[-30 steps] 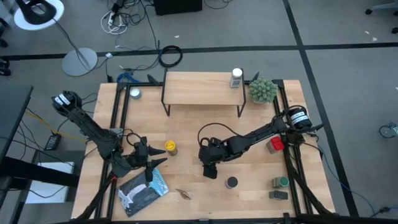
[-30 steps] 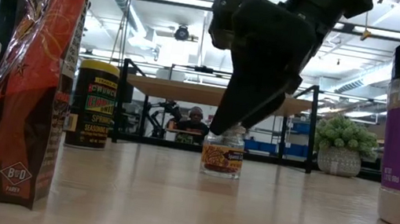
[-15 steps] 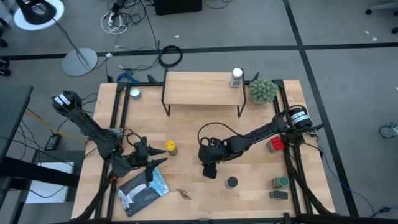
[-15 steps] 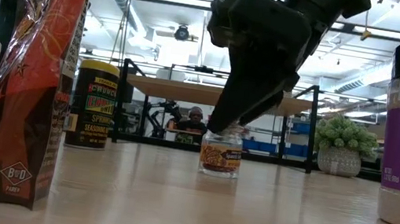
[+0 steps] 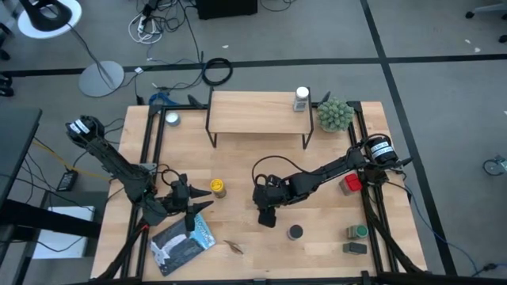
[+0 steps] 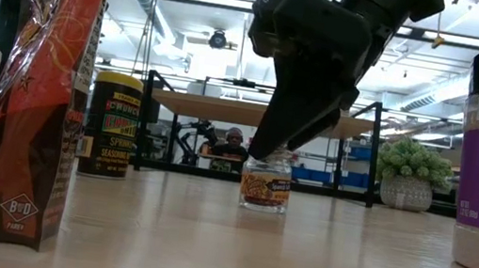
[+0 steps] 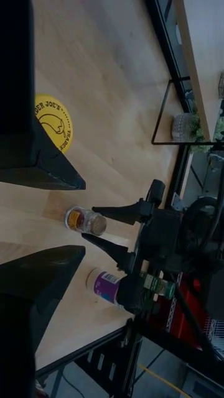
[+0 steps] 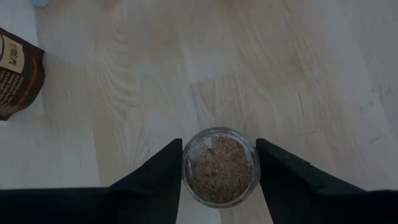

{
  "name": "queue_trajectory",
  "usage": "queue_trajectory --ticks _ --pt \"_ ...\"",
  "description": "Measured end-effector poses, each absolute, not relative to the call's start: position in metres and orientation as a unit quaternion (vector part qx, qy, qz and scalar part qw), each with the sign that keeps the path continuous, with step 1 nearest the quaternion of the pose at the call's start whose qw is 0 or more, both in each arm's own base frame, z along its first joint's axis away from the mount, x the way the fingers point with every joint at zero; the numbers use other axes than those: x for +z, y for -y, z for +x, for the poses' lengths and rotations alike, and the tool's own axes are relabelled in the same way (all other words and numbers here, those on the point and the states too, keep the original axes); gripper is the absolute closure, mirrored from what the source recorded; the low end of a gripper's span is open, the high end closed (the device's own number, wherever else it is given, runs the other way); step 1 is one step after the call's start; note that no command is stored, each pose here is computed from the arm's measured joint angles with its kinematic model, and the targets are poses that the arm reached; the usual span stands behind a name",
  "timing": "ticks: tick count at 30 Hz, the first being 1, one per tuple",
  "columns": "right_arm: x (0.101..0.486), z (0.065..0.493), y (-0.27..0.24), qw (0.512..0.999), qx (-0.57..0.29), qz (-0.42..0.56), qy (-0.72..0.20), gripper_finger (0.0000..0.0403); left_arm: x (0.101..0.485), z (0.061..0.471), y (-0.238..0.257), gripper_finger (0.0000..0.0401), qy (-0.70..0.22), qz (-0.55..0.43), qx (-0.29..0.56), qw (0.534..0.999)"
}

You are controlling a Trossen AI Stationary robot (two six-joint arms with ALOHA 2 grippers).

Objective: Shelf spices
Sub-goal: Put the transparent seasoning bottle on the shelf aligned with the other white seasoning bottle

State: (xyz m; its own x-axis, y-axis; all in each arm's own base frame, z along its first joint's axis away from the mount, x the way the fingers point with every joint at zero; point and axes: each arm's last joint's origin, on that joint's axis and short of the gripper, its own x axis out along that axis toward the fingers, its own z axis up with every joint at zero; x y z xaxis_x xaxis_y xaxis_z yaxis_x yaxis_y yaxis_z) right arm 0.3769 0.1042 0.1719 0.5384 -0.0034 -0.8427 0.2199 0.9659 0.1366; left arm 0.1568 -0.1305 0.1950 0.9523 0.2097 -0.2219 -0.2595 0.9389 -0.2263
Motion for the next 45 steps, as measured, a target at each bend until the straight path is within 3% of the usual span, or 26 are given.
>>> queue_trajectory --ticks 25,37,45 --pt "0.175 0.38 -0.097 0.867 -0.084 0.14 -0.471 0.022 0.194 0.157 0.13 0.0241 -0.1 -0.124 0.12 0.98" --pt "0.21 0.395 -0.084 0.867 -0.106 0.152 -0.462 0.0218 0.194 0.157 0.13 0.0241 -0.1 -0.122 0.12 0.98" --pt "0.255 0.372 -0.073 0.878 -0.164 0.13 -0.431 0.0215 0.194 0.156 0.13 0.0241 -0.103 -0.118 0.121 0.98"
